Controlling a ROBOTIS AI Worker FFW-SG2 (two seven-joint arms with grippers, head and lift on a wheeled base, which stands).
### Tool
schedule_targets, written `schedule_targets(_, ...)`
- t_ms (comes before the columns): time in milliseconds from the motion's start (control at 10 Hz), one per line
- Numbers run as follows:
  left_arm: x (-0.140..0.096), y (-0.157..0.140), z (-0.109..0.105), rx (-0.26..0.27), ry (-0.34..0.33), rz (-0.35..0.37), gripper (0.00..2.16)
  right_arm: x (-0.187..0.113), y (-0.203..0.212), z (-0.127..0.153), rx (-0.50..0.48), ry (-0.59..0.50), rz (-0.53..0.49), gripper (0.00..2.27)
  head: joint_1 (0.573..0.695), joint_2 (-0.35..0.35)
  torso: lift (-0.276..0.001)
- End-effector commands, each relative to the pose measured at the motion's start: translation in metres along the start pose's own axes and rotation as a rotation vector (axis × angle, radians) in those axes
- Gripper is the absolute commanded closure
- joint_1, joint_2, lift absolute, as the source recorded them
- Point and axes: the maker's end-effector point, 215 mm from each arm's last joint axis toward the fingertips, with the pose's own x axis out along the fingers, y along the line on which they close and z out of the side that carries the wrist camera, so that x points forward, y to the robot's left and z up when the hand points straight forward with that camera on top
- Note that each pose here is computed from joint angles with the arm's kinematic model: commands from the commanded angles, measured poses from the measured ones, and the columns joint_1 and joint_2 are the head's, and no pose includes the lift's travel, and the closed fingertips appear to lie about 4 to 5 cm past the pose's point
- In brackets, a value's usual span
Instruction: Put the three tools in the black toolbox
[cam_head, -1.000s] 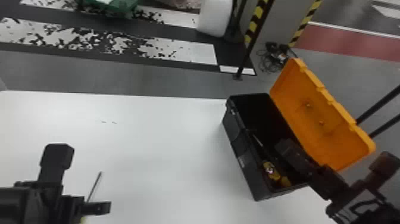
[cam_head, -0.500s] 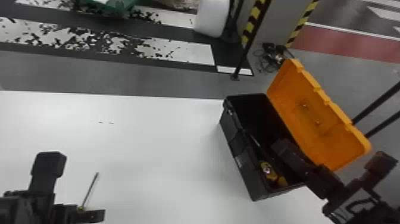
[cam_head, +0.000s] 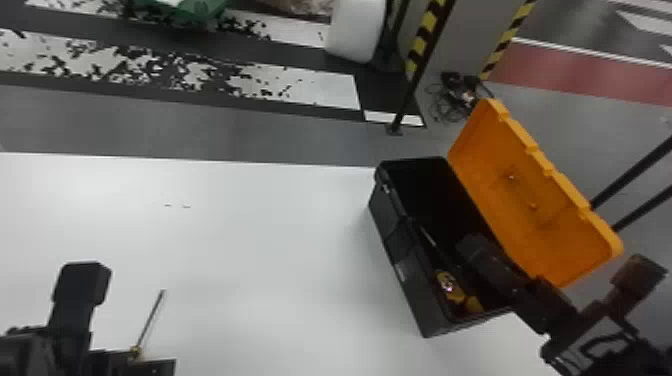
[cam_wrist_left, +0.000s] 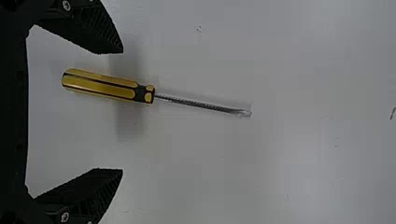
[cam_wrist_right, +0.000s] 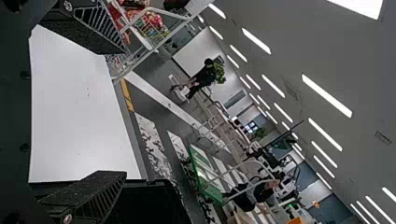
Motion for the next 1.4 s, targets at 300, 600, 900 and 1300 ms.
schedule_targets(300, 0.005, 0.011, -0.012, -0.027, 0.031, 0.013, 0.26, -0.001, 0.000, -0.002, 0.004, 0.001, 0.000, 0.08, 0.695, -0.235, -0.055)
schedule_targets(600, 0.010, 0.014, -0.007, -0.027, 0.039, 0.023, 1.36, -0.004, -0.002, -0.004, 0.013, 0.001, -0.005, 0.08, 0.695, -0.231, -0.055)
schedule_targets(900, 0.010, 0.013, -0.005, -0.021, 0.040, 0.024, 1.74, -0.007, -0.002, -0.002, 0.019, -0.005, -0.008, 0.08, 0.695, -0.233, -0.055)
schedule_targets(1300, 0.001, 0.012, 0.004, -0.020, 0.004, 0.021, 1.74, -0.004, 0.005, -0.002, 0.014, -0.007, 0.002, 0.08, 0.695, -0.226, -0.055)
